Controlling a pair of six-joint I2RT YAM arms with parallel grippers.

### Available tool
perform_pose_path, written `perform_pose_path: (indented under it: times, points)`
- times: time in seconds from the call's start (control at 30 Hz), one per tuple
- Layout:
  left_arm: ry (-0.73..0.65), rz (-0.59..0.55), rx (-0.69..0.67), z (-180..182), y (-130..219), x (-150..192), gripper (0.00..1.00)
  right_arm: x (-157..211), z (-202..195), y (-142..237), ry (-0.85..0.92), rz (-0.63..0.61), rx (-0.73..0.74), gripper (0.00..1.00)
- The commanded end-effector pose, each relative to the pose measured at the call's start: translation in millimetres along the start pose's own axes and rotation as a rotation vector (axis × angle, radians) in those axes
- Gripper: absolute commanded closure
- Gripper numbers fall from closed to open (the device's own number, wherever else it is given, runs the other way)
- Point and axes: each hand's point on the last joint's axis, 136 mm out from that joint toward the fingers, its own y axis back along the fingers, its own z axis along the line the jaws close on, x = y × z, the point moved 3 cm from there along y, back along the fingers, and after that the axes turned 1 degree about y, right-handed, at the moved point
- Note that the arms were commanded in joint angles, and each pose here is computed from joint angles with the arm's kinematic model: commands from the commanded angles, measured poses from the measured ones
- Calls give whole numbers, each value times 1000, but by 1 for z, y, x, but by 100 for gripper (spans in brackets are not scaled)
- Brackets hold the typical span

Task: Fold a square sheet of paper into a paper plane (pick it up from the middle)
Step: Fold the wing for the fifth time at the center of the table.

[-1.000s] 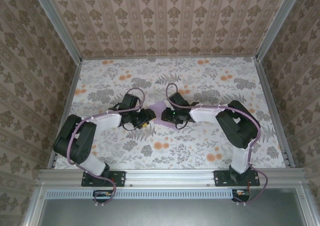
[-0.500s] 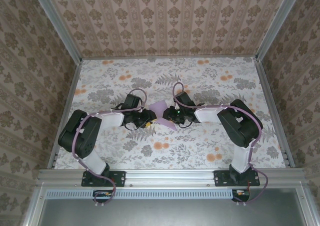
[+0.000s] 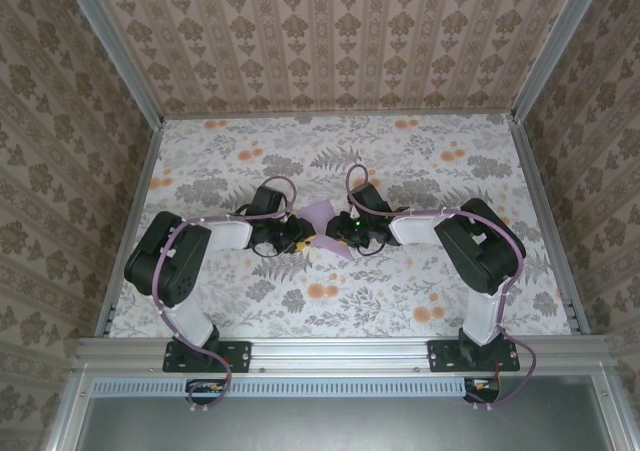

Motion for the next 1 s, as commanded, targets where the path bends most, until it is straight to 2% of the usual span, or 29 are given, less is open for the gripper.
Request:
perform_pose_path:
  times: [0.0, 0.47, 0.63, 0.83, 0.97]
  points:
    - [-3, 2, 49, -14, -3, -4, 70, 13, -29, -2, -45, 34, 89, 66]
    - [-1, 5, 90, -16, -6, -5, 74, 10, -17, 2, 14, 34, 27, 65]
    - [-1, 17, 93, -15, -8, -4, 81, 8, -8, 4, 50, 34, -11, 63]
    - [-1, 23, 95, -16, -7, -3, 96, -3, 10, 30, 169, -45, -26, 48]
    - [-1, 21, 99, -18, -5, -3, 100, -4, 12, 52, 321, -87, 43, 43]
